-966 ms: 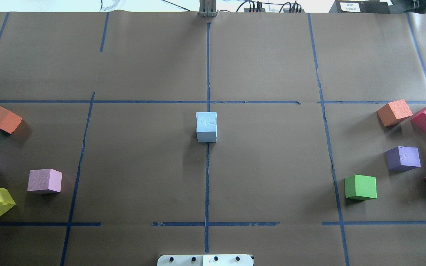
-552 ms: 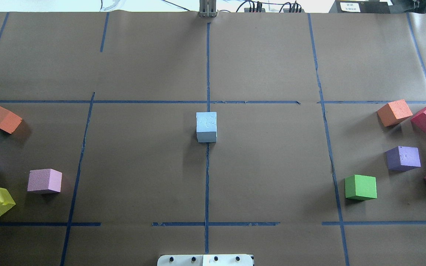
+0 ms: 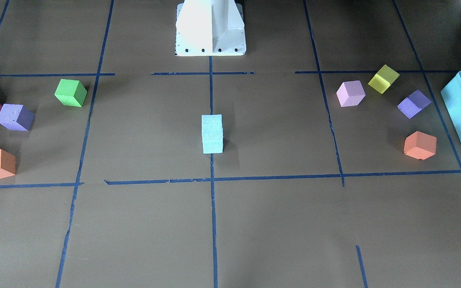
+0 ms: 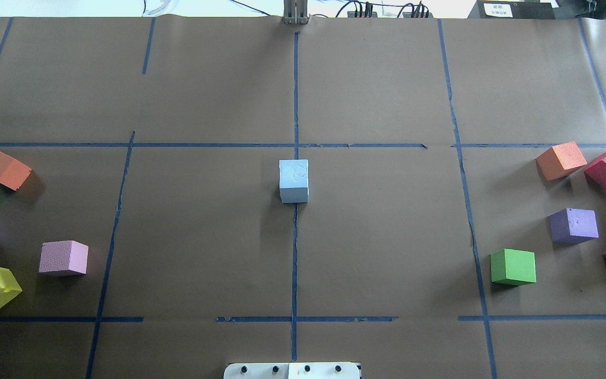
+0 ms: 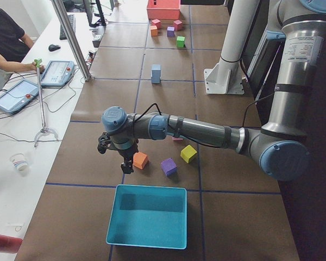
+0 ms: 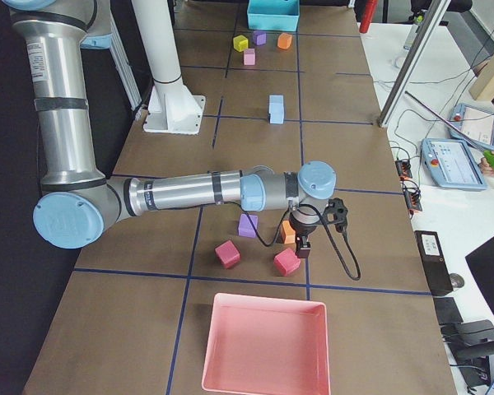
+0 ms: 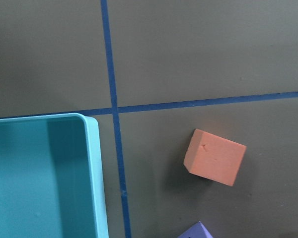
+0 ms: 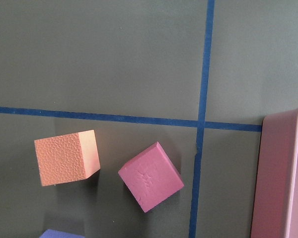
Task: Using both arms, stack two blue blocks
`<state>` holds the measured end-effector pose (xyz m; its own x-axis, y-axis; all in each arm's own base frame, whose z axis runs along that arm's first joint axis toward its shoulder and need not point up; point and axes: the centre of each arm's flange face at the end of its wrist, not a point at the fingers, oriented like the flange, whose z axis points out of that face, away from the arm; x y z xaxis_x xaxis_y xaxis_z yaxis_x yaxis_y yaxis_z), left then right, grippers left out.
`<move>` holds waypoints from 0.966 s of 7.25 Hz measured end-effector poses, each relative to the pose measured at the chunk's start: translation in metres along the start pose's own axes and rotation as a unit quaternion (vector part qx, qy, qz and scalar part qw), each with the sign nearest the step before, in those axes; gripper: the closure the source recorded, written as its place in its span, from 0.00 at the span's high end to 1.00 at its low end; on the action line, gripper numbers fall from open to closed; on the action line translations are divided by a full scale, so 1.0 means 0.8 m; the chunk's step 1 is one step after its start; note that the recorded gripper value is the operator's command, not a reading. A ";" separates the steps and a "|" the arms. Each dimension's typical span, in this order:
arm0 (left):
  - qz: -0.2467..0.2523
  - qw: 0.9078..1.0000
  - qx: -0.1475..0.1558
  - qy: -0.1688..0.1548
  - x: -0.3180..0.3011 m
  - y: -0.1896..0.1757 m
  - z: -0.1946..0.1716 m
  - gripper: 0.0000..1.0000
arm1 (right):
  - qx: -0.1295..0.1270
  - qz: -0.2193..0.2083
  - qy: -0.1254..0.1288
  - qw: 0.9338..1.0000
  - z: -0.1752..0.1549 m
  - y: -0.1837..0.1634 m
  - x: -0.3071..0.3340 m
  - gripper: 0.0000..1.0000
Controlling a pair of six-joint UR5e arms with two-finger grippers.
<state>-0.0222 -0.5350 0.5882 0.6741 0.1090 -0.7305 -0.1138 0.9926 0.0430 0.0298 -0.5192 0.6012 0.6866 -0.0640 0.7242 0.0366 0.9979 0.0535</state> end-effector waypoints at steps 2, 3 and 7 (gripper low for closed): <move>-0.003 1.000 -0.005 0.001 -0.011 0.007 0.009 1.00 | -0.001 0.001 0.001 1.000 0.002 0.003 0.004 1.00; 0.001 1.000 -0.003 0.003 -0.013 0.011 0.011 1.00 | 0.000 0.001 0.001 1.000 0.002 0.003 0.004 1.00; 0.017 1.000 0.012 0.018 -0.006 0.009 0.009 1.00 | -0.002 0.001 0.004 1.000 0.004 -0.009 0.003 1.00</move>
